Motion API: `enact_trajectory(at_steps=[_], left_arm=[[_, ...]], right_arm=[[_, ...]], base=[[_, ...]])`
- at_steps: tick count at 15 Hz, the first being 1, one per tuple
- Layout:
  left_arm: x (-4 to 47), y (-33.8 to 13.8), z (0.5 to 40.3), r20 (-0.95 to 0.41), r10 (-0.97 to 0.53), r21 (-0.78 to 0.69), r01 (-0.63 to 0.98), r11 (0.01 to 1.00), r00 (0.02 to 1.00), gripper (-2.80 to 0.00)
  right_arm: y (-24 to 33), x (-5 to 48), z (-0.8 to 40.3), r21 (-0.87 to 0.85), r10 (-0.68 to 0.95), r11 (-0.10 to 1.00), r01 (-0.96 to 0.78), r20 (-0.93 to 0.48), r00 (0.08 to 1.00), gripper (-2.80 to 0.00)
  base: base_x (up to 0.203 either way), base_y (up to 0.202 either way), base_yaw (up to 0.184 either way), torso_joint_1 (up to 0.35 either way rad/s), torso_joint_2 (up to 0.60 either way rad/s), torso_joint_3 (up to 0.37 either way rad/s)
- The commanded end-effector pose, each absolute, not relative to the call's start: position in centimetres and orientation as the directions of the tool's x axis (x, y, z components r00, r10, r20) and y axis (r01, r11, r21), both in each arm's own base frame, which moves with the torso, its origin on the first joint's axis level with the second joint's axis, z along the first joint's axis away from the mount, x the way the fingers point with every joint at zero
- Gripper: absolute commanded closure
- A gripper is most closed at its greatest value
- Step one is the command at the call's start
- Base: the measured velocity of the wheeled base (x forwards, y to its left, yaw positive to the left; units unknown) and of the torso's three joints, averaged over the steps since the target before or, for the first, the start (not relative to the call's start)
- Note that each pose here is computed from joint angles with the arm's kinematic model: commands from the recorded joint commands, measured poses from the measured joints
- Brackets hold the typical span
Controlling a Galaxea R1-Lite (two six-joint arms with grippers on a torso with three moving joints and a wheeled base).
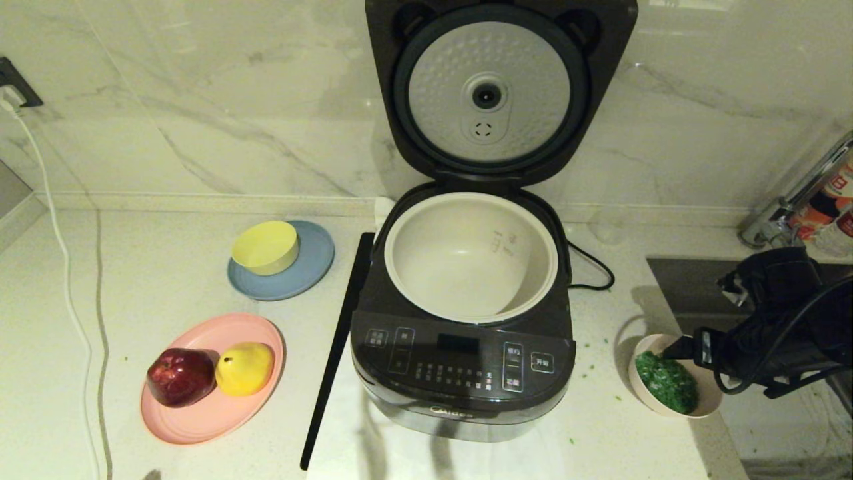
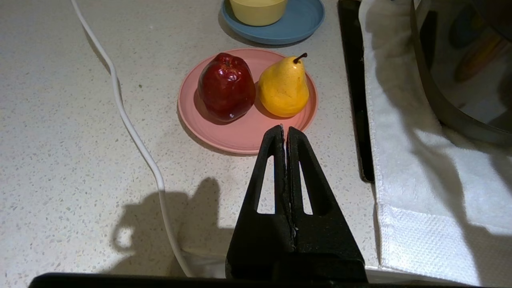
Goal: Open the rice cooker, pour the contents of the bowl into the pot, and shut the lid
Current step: Fill a bowl with water from the tap
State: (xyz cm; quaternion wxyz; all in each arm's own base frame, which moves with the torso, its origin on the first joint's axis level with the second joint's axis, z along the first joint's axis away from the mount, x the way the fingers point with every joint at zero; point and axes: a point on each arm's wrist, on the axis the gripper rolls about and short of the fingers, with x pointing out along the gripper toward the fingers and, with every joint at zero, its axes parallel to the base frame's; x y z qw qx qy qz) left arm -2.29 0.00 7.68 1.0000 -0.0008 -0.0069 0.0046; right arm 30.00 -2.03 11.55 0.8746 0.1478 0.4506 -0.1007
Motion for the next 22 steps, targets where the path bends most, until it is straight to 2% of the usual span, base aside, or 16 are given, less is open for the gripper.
enact_trajectory(at_steps=[1, 2, 11, 16, 22], left_arm=[[-2.2, 0.0, 7.4, 0.005, 0.011, -0.002, -0.011, 1.0, 1.0, 0.0], [-2.2, 0.0, 7.4, 0.005, 0.011, -0.003, -0.011, 1.0, 1.0, 0.0], [-2.2, 0.0, 7.4, 0.003, 0.009, -0.002, -0.009, 1.0, 1.0, 0.0], [-2.2, 0.0, 7.4, 0.004, 0.011, -0.002, -0.011, 1.0, 1.0, 0.0], [-2.2, 0.0, 7.4, 0.003, 0.009, -0.002, -0.009, 1.0, 1.0, 0.0]], right_arm=[[-1.8, 29.9, 11.4, 0.168, -0.038, 0.938, 0.304, -0.821, 0.57, -0.61], [-1.7, 29.7, 11.2, 0.166, -0.038, 0.938, 0.304, -0.824, 0.566, 0.0], [-1.7, 29.4, 10.8, 0.17, -0.037, 0.932, 0.32, -0.834, 0.551, 0.0], [-1.8, 28.7, 12.3, 0.2, -0.037, 0.921, 0.334, -0.81, 0.586, 0.0], [-5.4, 27.4, 14.0, 0.293, -0.007, 0.872, 0.392, -0.793, 0.609, 0.0]], base=[[0.0, 0.0, 0.0, 0.0, 0.0, 0.0], [0.0, 0.0, 0.0, 0.0, 0.0, 0.0], [0.0, 0.0, 0.0, 0.0, 0.0, 0.0], [0.0, 0.0, 0.0, 0.0, 0.0, 0.0], [0.0, 0.0, 0.0, 0.0, 0.0, 0.0]])
